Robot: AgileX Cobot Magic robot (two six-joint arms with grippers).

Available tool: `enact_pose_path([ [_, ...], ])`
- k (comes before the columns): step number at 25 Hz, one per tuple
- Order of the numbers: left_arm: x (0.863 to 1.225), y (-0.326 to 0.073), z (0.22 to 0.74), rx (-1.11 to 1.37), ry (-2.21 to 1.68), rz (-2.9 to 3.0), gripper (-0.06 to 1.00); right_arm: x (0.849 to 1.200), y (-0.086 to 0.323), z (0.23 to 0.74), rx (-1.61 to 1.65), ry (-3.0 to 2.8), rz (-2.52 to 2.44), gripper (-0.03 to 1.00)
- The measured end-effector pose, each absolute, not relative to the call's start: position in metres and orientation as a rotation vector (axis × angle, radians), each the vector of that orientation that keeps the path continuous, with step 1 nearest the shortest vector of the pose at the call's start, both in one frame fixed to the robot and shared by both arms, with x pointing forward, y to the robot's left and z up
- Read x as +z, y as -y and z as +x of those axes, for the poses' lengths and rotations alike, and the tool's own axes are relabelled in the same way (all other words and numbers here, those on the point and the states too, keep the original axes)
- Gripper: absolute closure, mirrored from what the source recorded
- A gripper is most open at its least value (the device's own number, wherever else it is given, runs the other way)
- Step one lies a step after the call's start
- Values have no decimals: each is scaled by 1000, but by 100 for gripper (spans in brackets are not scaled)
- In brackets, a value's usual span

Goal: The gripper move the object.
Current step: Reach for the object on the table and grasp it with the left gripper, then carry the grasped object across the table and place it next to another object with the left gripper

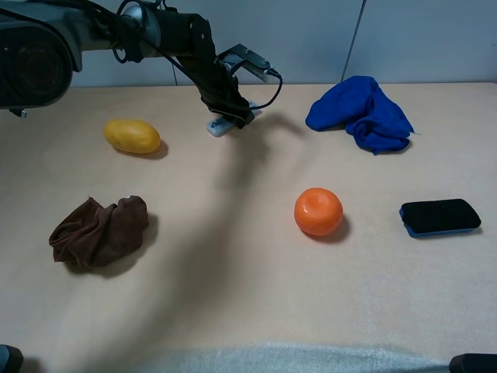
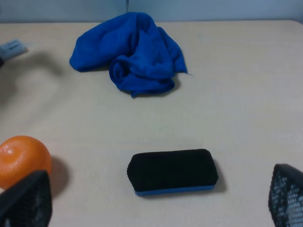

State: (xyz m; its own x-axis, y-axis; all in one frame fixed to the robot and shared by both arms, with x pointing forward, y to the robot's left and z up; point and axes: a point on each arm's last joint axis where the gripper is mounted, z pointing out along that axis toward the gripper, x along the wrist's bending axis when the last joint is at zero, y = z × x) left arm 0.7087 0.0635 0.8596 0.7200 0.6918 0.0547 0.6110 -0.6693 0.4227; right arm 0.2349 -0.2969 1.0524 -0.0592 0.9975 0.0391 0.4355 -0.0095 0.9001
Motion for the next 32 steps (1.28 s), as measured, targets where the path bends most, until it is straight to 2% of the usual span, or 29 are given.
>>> enact_pose_path([
  [3,860,-63,709,299,-1008,2548,52,1052,297,235,1031,-1575,1522,27],
  [21,861,-63,710,315,-1004,2536,52,1052,297,235,1031,-1575,1522,27],
  [32,893,-64,707,312,-1040,2504,52,1052,297,235,1031,-1575,1522,27],
])
